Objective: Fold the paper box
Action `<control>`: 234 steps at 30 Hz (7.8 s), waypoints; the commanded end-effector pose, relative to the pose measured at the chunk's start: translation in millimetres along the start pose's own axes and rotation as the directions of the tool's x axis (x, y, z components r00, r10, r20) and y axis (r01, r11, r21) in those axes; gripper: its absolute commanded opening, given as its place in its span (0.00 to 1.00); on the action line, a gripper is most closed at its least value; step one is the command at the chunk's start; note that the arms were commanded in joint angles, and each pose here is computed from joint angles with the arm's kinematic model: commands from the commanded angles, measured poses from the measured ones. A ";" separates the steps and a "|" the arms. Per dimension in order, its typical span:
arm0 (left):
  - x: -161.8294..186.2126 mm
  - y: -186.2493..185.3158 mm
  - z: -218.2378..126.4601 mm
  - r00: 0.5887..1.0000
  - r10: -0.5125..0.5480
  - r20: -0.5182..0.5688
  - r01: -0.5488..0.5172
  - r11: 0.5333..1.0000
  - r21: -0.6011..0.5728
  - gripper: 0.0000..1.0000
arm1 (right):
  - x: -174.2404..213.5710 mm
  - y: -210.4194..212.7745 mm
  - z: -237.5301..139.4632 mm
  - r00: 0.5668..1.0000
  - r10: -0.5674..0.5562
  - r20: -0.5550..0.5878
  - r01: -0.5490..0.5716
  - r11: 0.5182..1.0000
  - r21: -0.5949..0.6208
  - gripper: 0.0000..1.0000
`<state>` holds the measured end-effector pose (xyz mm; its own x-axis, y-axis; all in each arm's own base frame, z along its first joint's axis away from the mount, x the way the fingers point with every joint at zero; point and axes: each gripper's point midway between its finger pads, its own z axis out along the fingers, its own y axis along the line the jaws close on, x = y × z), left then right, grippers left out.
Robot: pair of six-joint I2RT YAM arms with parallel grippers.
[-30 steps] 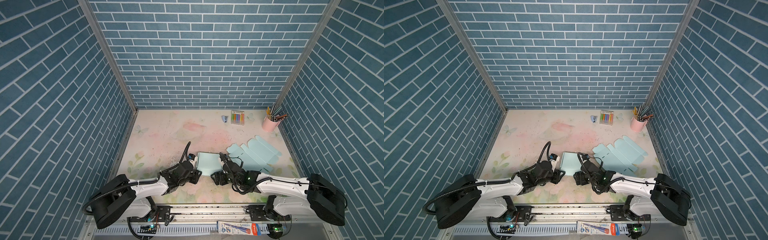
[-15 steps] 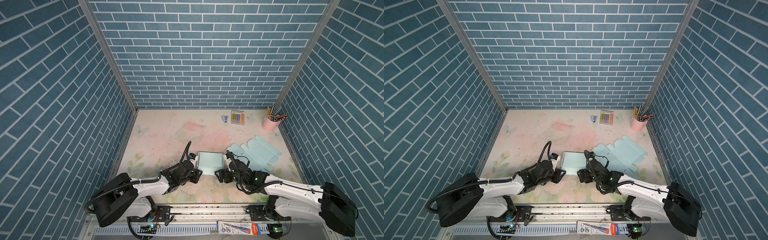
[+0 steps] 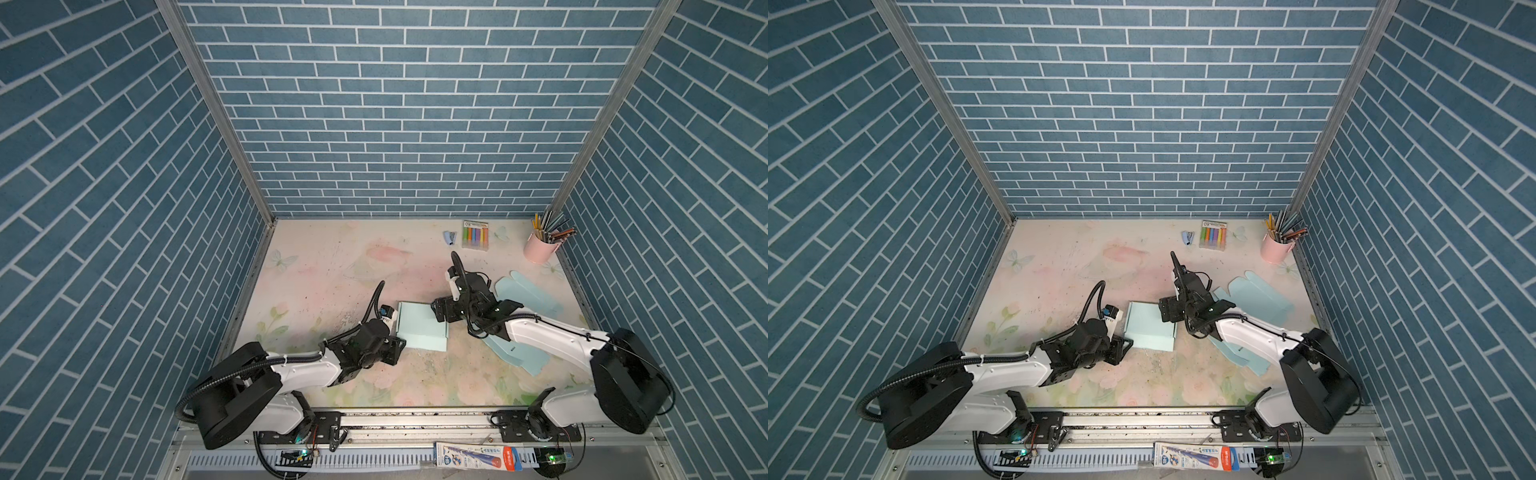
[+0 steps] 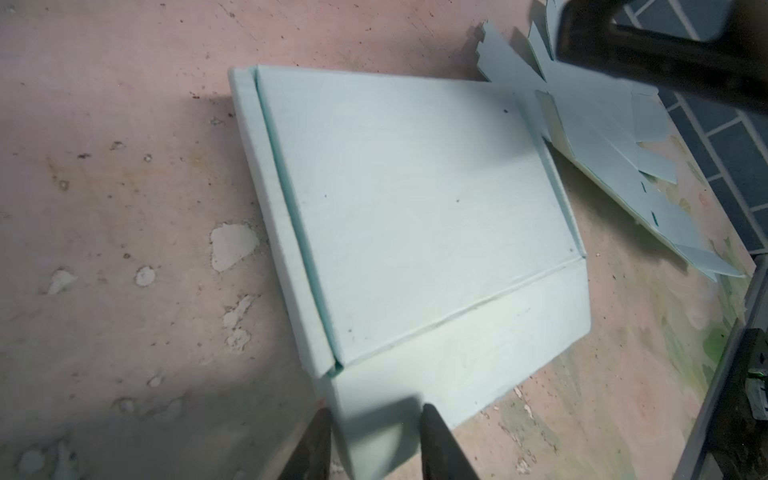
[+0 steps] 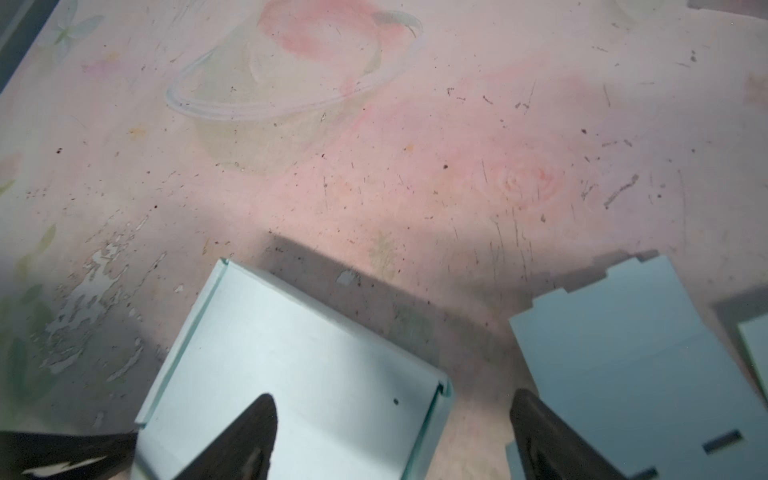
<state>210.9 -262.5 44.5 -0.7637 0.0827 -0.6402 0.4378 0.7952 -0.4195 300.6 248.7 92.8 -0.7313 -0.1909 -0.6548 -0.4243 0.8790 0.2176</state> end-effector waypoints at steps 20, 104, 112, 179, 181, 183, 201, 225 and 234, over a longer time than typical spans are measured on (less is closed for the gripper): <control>-18.4 32.8 29.0 0.995 0.096 0.025 -0.088 0.971 -0.224 0.40 | 66.9 18.0 49.4 0.966 -0.105 -0.237 0.049 0.971 -0.234 0.84; 10.9 -23.5 -0.4 0.998 0.014 -0.068 -0.014 1.000 0.002 0.37 | -16.6 35.1 -10.0 1.000 -0.029 -0.002 0.028 0.975 -0.218 0.92; -86.2 -1.9 -28.4 0.994 0.002 0.106 -0.005 0.999 0.035 0.60 | 44.4 48.6 -55.8 0.998 0.028 -0.061 -0.041 0.972 -0.231 0.91; -201.8 136.6 63.8 0.970 -0.171 0.172 0.175 0.985 -0.003 0.47 | -86.8 43.5 128.4 0.998 -0.018 -0.064 -0.008 0.922 -0.386 0.89; -198.8 139.6 63.3 0.966 -0.187 0.176 0.192 0.981 -0.013 0.48 | -86.7 37.2 130.5 0.997 -0.035 -0.062 0.011 0.935 -0.354 0.91; -196.0 143.4 60.5 0.963 -0.195 0.188 0.205 0.978 -0.031 0.50 | -87.7 33.4 128.2 0.998 -0.035 -0.056 0.014 0.939 -0.344 0.93; -190.7 148.6 -42.1 0.893 -0.247 0.377 0.285 0.957 -0.047 0.83 | -61.4 -33.9 27.0 0.997 -0.065 -0.044 0.065 0.998 0.004 0.96; -147.7 71.0 -99.0 0.902 -0.167 0.398 0.174 0.985 0.018 0.83 | 76.6 -66.3 -10.8 0.893 -0.108 -0.438 0.284 0.889 0.360 0.59; -144.0 73.0 -104.1 0.899 -0.171 0.404 0.185 0.983 0.004 0.83 | 71.6 -70.8 -18.5 0.894 -0.124 -0.431 0.313 0.860 0.403 0.22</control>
<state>306.2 -156.5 180.3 -0.5549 -0.3008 -0.7756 0.3154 0.7866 -0.5308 265.5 169.7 31.6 -0.8339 -0.4695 -0.2900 -0.4028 0.8771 -0.2616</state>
